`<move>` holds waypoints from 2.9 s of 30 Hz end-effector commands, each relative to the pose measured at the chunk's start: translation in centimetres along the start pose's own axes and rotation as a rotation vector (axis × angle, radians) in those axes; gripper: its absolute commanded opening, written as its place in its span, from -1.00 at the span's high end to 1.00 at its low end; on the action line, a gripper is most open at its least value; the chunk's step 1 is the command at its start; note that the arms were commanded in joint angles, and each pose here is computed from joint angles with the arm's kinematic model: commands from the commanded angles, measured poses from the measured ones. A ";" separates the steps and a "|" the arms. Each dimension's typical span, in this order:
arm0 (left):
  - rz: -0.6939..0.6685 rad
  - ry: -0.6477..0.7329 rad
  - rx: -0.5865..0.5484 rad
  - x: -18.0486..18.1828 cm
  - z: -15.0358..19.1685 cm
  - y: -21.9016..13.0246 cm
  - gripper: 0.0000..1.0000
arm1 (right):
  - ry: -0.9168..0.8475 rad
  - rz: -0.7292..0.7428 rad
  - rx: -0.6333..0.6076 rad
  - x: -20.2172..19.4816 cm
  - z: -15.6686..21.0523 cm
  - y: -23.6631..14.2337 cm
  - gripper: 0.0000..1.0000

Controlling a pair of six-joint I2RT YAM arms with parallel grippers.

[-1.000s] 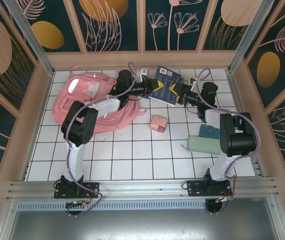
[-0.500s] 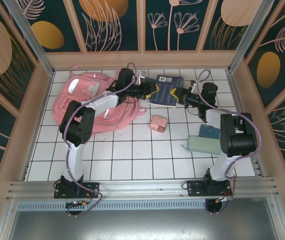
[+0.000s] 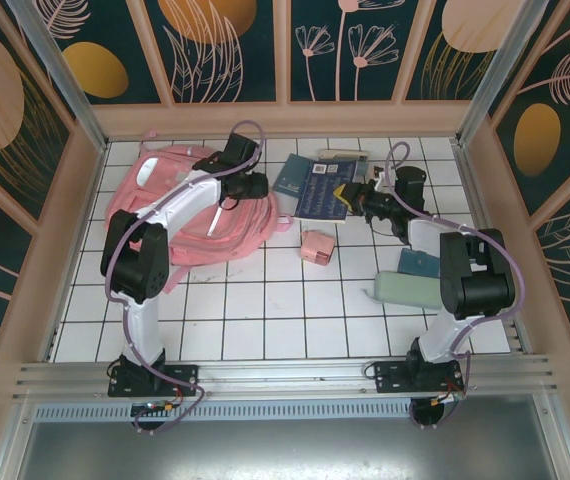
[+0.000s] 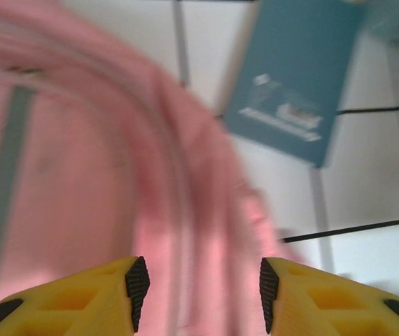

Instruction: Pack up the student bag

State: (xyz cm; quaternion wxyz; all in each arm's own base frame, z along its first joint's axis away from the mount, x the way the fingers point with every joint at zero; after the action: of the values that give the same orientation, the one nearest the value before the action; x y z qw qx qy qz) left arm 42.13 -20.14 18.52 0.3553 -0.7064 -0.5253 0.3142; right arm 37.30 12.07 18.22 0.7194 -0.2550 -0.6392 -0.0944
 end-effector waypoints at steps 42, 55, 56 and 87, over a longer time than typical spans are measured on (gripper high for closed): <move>0.258 -0.121 -0.363 7.0 -6.9 -18.1 1.00 | -0.060 -0.208 0.143 3.2 5.6 18.4 1.00; 0.496 -0.168 -0.416 8.6 -7.0 -20.0 1.00 | 0.011 -0.249 0.142 3.1 8.7 27.8 1.00; 0.502 -0.168 -0.413 8.6 -7.0 -20.0 1.00 | 0.018 -0.240 0.136 2.9 9.0 28.3 1.00; 0.541 -0.173 -0.371 9.2 -6.1 -18.5 1.00 | -0.071 0.113 0.162 -0.5 10.9 30.1 0.83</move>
State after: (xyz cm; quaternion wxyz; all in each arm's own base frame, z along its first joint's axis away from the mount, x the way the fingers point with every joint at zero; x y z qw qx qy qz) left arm 40.26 -8.31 32.74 0.1263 -0.7941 -0.4218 0.4189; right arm 41.37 42.07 10.96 0.7172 -0.2565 -0.6480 0.0034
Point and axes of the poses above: each hand's point on the last joint's axis, 136 mm out from that joint toward the fingers, its own y axis out along the fingers, its own x axis along the line the jaws close on, z = x × y, the point moved 8 cm from there along -y, back along the fingers, and after that the axes turned 12 degrees about y, right-handed, at the moved point
